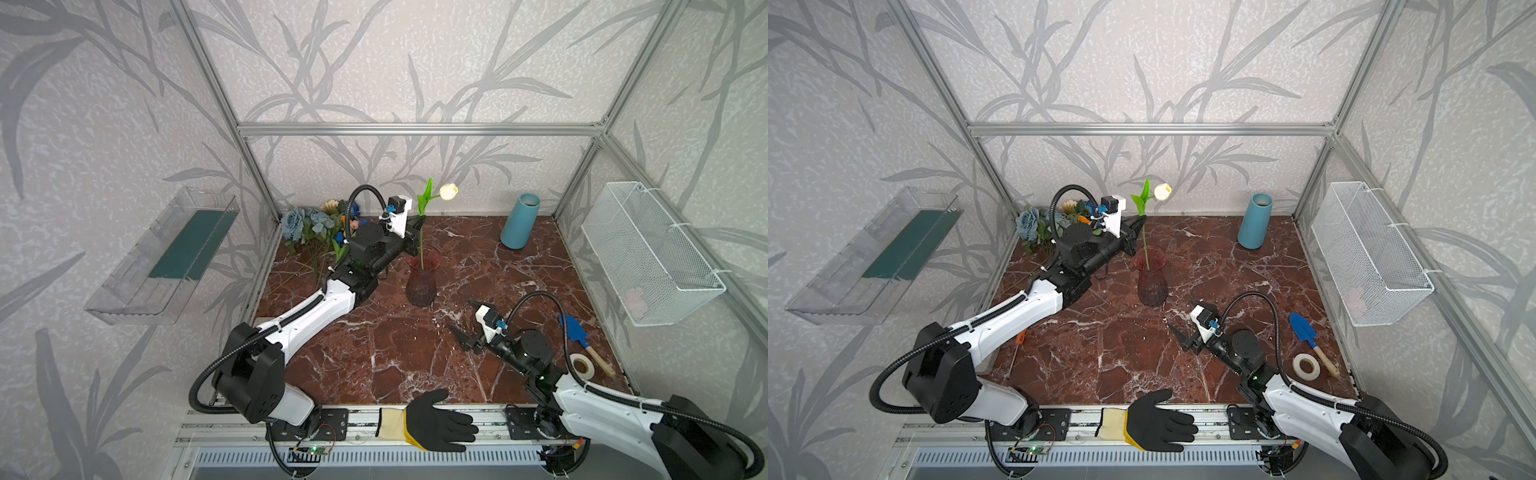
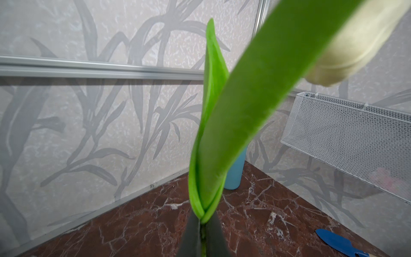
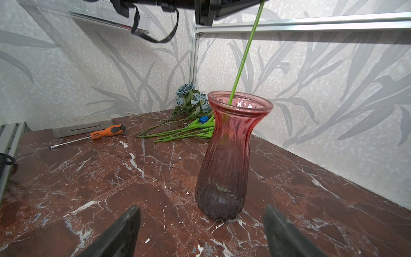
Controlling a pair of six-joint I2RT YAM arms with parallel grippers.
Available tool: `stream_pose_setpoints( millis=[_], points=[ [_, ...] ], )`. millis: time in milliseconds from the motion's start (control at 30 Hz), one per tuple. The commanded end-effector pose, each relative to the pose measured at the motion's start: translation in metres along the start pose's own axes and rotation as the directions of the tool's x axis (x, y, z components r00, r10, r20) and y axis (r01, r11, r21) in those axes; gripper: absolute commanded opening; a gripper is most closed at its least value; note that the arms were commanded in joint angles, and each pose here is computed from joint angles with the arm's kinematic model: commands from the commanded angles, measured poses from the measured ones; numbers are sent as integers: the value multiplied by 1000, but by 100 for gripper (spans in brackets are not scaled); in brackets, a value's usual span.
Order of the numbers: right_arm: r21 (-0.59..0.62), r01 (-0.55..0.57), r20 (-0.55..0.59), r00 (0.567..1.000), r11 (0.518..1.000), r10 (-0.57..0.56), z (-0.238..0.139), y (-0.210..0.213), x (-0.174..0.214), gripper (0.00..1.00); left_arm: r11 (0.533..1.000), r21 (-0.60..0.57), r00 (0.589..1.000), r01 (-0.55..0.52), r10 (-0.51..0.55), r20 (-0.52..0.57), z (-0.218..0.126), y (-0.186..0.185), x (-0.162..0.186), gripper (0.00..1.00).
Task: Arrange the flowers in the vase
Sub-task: 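Lift the white tulip with the left gripper over the pink vase, then lower the tulip stem into the vase and open the left gripper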
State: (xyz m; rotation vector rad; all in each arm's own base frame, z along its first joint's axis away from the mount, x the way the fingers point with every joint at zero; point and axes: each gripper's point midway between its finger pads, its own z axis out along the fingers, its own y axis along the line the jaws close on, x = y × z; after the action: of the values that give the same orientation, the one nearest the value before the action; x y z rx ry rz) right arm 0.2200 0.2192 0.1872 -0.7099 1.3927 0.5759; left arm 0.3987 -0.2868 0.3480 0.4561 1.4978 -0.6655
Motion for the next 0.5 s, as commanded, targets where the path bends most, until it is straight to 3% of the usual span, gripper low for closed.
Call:
stream_pose_setpoints(
  millis=[0,467],
  points=[
    [-14,19,44,999,1000,-19,3,2,-14,87,1000,18,999,-22,21,43,-3,-6,2,0],
    [-25,15,19,1000,1000,-14,9,3,-9,87,992,130,996,-2,13,-83,-13,-32,64,0]
  ],
)
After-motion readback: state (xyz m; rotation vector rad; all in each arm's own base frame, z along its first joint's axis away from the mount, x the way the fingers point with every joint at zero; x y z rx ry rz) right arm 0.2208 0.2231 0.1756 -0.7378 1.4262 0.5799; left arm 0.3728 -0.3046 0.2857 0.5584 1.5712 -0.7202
